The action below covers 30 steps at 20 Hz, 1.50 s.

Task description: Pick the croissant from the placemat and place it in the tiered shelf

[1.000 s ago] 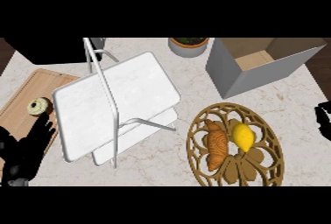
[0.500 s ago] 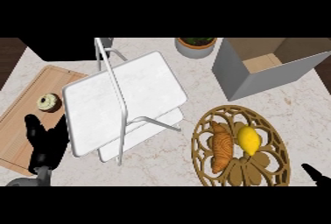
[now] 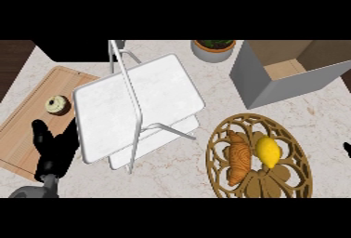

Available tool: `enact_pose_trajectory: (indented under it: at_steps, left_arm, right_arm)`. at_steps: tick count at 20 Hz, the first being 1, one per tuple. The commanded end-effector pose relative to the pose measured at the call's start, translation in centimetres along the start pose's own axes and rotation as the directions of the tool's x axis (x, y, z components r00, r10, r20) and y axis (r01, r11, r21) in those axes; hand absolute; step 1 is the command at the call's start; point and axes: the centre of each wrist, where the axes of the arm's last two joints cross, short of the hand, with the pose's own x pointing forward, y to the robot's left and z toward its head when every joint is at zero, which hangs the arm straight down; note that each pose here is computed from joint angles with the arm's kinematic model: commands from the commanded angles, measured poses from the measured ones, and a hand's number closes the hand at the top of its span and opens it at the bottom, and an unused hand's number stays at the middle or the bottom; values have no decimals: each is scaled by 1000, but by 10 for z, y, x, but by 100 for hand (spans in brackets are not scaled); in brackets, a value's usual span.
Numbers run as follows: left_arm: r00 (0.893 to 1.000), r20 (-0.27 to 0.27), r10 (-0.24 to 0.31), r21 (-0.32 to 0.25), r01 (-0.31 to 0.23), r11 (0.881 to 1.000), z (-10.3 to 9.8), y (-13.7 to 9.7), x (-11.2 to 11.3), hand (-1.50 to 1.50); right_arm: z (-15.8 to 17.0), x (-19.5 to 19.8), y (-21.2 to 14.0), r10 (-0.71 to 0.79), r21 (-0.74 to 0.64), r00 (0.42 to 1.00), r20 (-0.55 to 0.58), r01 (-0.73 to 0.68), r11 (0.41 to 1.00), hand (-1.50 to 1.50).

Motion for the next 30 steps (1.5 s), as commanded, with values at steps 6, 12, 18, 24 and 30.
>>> enact_pose_trajectory:
  at_steps: [6, 12, 18, 24, 30]
  left_arm:
    - [1000, -3, -15, -29, 15, 999, -4, -15, -2, 0]
    - [999, 2, -35, -16, 35, 999, -3, -5, 10, 0]
    - [1000, 6, -12, -22, 12, 1000, -10, -9, 12, 0]
    - [1000, -10, 8, -15, -8, 1000, -6, -11, 1, 0]
    - [1000, -9, -17, -12, 17, 1000, -3, -11, 7, 0]
  right_arm:
    - [-8, 58, 20, 123, -31, 973, -195, -131, 991, -150]
    - [-38, 66, 65, 231, -47, 933, -276, -253, 966, -150]
    - [-77, 86, 90, 286, 57, 892, -352, -284, 957, -150]
    - [-70, 93, 127, 367, 110, 844, -392, -353, 929, -150]
    - [-77, 101, 143, 374, 69, 815, -443, -386, 920, -150]
